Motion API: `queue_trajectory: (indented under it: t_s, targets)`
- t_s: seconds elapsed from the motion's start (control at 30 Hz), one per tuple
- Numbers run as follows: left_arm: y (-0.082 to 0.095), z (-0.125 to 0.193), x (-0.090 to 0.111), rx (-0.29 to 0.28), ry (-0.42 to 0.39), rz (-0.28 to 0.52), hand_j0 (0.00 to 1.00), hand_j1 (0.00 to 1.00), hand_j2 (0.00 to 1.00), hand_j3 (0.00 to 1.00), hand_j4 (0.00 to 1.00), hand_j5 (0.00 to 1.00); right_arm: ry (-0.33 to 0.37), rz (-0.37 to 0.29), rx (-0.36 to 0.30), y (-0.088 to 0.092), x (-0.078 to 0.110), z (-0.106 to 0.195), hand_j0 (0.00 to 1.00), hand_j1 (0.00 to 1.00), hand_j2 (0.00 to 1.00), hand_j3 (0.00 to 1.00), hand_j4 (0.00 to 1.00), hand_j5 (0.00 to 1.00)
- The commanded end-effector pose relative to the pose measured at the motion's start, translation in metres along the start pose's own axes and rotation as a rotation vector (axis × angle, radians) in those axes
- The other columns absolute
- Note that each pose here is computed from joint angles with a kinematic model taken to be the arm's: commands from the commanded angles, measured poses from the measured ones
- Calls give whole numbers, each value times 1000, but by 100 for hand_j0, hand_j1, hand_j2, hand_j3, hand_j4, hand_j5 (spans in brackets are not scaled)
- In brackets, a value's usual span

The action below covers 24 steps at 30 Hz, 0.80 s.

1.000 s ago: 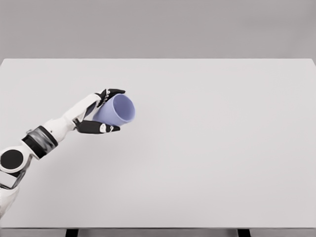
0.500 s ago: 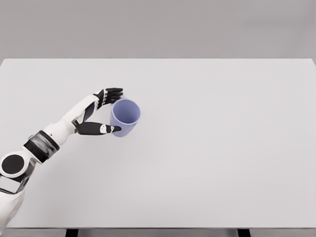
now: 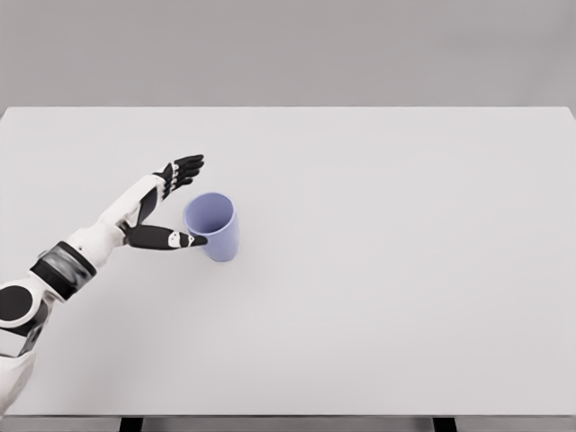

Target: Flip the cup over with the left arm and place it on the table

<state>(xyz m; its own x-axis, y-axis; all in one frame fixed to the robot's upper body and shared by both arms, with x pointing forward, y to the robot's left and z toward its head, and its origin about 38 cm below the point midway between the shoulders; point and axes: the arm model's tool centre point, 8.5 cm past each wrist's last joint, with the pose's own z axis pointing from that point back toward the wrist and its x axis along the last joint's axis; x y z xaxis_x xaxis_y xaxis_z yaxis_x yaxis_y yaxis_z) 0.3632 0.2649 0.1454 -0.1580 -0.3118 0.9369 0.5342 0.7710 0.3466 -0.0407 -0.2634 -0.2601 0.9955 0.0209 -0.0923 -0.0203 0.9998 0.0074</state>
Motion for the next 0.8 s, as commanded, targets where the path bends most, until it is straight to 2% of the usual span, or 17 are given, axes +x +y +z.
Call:
queue_trajectory:
  t_s: [0.0, 0.1, 0.23, 0.4, 0.47, 0.63, 0.77]
  targets:
    - [1, 0, 1, 2, -2, 1, 100, 100, 100, 100, 100, 100, 0, 0, 0, 0, 0, 0, 100, 100, 100, 100, 100, 100]
    - [2, 1, 1, 1, -2, -6, 100, 100, 100, 100, 100, 100, 0, 0, 0, 0, 0, 0, 100, 100, 100, 100, 100, 100]
    - [15, 11, 4, -7, 22, -66, 100, 100, 100, 100, 100, 100, 0, 0, 0, 0, 0, 0, 100, 100, 100, 100, 100, 100]
    - [20, 15, 3, 3, 32, -75, 100, 100, 100, 100, 100, 100, 0, 0, 0, 0, 0, 0, 100, 100, 100, 100, 100, 100]
    - [27, 19, 3, 7, 45, -97, 100, 100, 100, 100, 100, 100, 0, 0, 0, 0, 0, 0, 100, 100, 100, 100, 100, 100]
    - [71, 42, 16, 36, 85, -230, 100, 100, 100, 100, 100, 100, 0, 0, 0, 0, 0, 0, 100, 100, 100, 100, 100, 100]
    - [89, 50, 25, 65, 92, -270, 100, 100, 100, 100, 100, 100, 0, 0, 0, 0, 0, 0, 100, 100, 100, 100, 100, 100]
